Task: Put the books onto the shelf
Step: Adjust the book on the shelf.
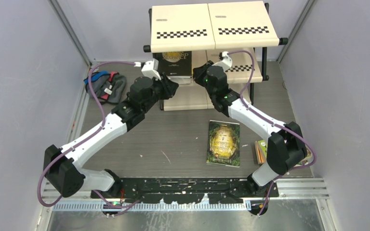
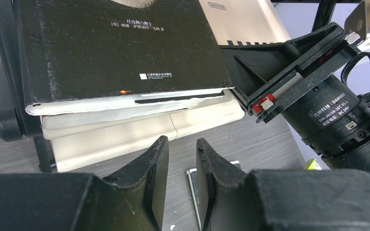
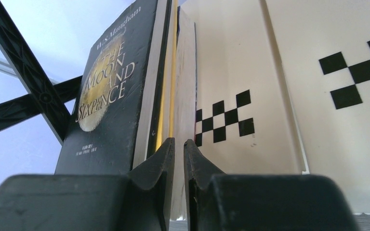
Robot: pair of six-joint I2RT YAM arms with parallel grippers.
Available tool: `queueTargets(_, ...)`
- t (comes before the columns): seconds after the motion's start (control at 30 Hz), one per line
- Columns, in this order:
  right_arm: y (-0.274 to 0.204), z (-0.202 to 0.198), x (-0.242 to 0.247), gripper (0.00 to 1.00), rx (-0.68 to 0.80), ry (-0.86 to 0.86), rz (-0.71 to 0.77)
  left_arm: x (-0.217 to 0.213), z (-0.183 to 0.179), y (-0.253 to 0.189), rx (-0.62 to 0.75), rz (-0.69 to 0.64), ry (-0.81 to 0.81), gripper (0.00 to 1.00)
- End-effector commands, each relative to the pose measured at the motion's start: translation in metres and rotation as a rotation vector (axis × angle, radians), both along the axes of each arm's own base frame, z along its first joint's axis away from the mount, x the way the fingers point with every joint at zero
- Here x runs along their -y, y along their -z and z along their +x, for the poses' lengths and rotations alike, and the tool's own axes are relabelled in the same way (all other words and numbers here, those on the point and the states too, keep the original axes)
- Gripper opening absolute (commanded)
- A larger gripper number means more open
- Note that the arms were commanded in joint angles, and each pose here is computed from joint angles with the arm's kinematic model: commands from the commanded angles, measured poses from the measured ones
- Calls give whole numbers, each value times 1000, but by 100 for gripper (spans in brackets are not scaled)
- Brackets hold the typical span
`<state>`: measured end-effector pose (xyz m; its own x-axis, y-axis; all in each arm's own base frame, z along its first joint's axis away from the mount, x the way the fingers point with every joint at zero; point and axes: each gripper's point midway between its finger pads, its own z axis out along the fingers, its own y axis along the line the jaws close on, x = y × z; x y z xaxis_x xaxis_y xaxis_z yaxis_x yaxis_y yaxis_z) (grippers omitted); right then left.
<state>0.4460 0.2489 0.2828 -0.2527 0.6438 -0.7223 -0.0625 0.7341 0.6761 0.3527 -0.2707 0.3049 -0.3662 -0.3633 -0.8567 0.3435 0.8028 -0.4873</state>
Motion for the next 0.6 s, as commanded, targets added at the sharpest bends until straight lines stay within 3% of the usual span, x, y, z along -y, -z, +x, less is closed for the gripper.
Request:
queueTargets(0.0,-36,-6,-19,19,72,-52,37,2,6,-33,84,-35,4,29)
queueTargets(0.3,-35,-13,-24,19,68,-57,25,1,7,-33,89,-27,0,29)
queueTargets(0.57,-40,-20,8,19,93,61,-11,0,2,-36,91,-42,10,29)
